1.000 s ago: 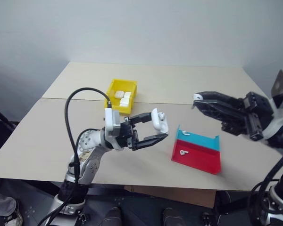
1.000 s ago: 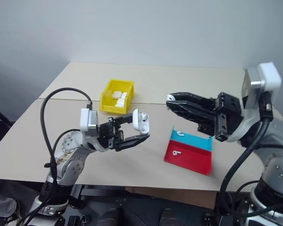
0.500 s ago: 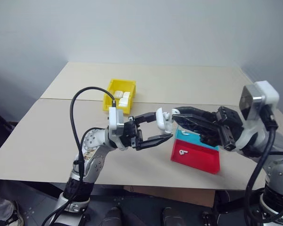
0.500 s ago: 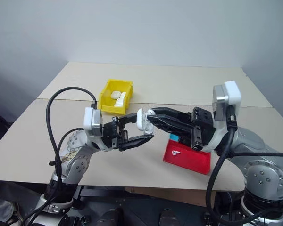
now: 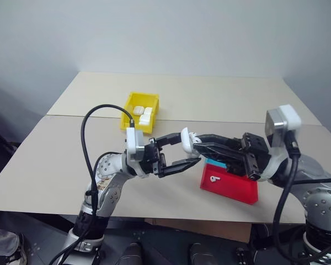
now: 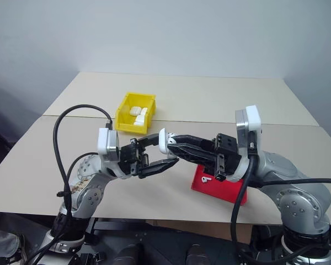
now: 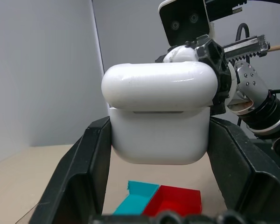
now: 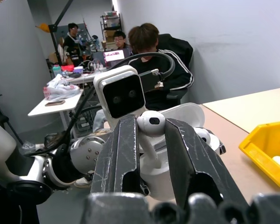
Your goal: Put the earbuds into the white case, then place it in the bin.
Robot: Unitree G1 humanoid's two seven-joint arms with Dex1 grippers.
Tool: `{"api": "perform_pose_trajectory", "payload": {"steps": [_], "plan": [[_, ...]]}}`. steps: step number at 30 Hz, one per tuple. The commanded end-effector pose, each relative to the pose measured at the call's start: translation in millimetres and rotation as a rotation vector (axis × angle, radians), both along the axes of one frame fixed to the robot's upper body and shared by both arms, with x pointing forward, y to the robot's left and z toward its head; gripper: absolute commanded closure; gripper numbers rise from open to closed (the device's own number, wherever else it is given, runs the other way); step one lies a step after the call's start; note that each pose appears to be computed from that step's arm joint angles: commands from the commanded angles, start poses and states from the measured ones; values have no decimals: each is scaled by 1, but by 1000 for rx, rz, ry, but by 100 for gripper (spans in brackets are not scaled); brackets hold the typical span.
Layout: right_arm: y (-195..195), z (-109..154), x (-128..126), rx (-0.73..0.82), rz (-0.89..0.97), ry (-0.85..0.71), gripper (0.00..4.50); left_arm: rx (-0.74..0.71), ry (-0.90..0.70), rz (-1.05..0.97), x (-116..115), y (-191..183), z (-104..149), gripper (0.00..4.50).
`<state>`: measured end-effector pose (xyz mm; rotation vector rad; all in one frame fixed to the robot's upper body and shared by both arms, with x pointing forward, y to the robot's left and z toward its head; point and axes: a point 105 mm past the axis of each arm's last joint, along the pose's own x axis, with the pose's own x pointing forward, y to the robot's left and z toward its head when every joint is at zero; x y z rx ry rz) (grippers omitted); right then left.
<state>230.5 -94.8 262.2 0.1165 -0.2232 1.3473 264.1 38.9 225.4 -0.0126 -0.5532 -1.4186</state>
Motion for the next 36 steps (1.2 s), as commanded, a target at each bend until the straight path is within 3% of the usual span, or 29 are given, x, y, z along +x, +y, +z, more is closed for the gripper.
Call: {"api": "perform_pose_trajectory", "payload": {"steps": [1, 5, 10, 21, 28, 31, 36], "plan": [[-1, 6, -5, -1, 4, -54, 382, -15, -46, -5, -6, 0, 9, 173], [-1, 4, -6, -13, 9, -57, 382, -18, -49, 3, -4, 0, 8, 173], [2, -1, -7, -41, 4, -71, 231, -21, -45, 6, -3, 1, 9, 173], [-11, 5, -4, -24, -66, -166, 231, -2, -41, 9, 0, 1, 4, 173], [-21, 33, -5, -56, -44, -196, 231, 39, -29, 27, 13, -4, -7, 173], [-9, 40, 1, -123, -32, -213, 291, 47, -36, 21, 17, -8, -10, 173], [11, 35, 7, -258, 1, -257, 447, 50, -54, 2, 17, -17, -12, 173]]}}
